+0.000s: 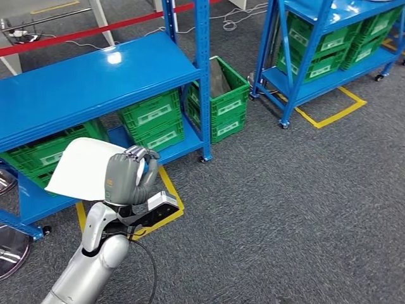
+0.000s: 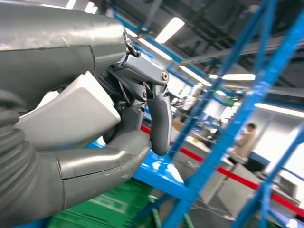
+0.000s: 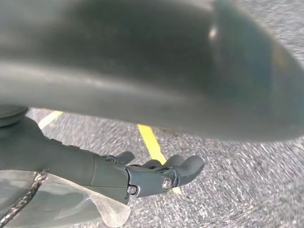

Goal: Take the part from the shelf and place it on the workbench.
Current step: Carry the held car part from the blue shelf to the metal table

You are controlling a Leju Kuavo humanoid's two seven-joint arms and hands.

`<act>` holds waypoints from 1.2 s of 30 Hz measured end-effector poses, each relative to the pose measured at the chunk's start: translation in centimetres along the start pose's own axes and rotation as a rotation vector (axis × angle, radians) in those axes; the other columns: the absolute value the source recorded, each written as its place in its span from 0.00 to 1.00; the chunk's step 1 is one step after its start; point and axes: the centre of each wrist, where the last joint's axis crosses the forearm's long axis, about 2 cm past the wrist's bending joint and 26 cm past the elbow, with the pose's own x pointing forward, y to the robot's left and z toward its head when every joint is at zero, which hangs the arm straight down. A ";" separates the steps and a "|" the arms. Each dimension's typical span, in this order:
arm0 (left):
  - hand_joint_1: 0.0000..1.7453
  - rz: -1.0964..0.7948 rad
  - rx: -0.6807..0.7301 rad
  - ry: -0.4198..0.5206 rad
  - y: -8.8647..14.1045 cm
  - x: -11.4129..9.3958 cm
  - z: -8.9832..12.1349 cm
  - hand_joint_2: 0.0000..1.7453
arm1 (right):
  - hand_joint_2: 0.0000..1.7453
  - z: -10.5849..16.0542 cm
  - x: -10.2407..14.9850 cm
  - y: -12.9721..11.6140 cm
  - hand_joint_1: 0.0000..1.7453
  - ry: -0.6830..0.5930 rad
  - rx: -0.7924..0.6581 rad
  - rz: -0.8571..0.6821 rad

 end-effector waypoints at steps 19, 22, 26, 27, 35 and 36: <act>1.00 0.010 -0.020 0.001 -0.5 0.3 0.6 1.00 | 0.00 0.0 -0.1 0.0 0.00 0.002 0.002 -0.001; 1.00 0.011 -0.020 0.001 -0.5 0.3 0.5 1.00 | 0.00 0.0 -0.2 0.0 0.00 0.003 0.002 -0.002; 1.00 0.010 -0.021 -0.001 -0.5 0.3 0.5 1.00 | 0.00 0.0 0.0 0.1 0.00 -0.001 0.006 -0.002; 1.00 0.011 -0.021 -0.001 -0.5 0.3 0.5 1.00 | 0.00 0.0 0.0 0.0 0.00 0.001 0.006 -0.002; 1.00 0.009 -0.037 0.004 -0.6 0.2 0.9 1.00 | 0.00 0.0 0.0 0.1 0.00 0.001 0.009 -0.005; 1.00 0.009 -0.039 0.006 -0.6 0.2 0.9 1.00 | 0.00 0.0 -0.1 0.1 0.00 0.003 0.009 -0.006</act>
